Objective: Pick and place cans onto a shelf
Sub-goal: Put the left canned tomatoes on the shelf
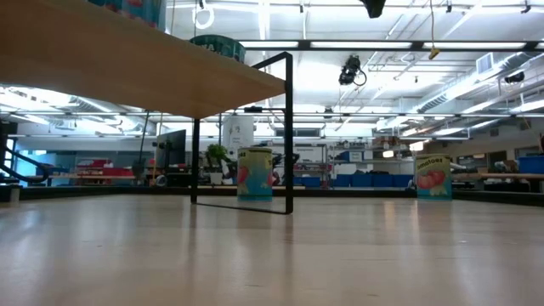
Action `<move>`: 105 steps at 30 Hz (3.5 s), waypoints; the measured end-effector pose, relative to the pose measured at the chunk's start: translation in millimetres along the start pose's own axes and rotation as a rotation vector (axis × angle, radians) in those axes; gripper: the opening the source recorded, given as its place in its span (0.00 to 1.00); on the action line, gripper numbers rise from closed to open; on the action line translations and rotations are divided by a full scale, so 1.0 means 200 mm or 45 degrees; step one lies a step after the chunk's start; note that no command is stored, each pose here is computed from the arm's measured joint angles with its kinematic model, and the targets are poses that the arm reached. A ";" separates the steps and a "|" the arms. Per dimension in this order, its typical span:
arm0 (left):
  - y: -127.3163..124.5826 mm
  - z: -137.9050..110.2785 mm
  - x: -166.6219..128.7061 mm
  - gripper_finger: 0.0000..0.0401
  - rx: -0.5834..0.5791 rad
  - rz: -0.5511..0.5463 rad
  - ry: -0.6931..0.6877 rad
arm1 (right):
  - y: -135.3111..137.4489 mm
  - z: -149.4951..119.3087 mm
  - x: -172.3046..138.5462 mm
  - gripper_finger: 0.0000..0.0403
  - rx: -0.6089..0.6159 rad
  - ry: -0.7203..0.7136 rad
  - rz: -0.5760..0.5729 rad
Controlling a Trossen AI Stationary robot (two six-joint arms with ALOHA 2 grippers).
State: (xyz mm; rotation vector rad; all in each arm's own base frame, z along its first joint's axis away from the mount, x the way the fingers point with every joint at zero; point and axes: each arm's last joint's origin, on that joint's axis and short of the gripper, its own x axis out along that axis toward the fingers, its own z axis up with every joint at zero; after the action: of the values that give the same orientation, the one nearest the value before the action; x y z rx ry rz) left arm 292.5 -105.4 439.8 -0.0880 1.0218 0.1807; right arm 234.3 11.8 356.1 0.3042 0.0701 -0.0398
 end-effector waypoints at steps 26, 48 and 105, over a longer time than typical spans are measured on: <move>1.17 0.03 0.81 0.89 -0.587 0.319 0.067 | -0.10 0.07 -0.01 0.86 0.102 -0.209 -0.329; 1.06 0.01 1.08 0.89 -0.855 0.426 -0.088 | -0.53 0.20 -0.10 0.87 0.259 -0.376 -0.599; 0.94 -0.01 1.27 0.90 -1.179 0.521 -0.079 | -0.54 0.15 -0.09 0.87 0.136 -0.101 -0.389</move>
State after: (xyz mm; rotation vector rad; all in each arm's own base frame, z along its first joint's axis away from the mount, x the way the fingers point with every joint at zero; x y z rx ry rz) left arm 384.1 107.2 224.1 -0.7094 0.8141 1.0170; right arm 212.1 -99.1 353.6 0.3962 0.0349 -0.3591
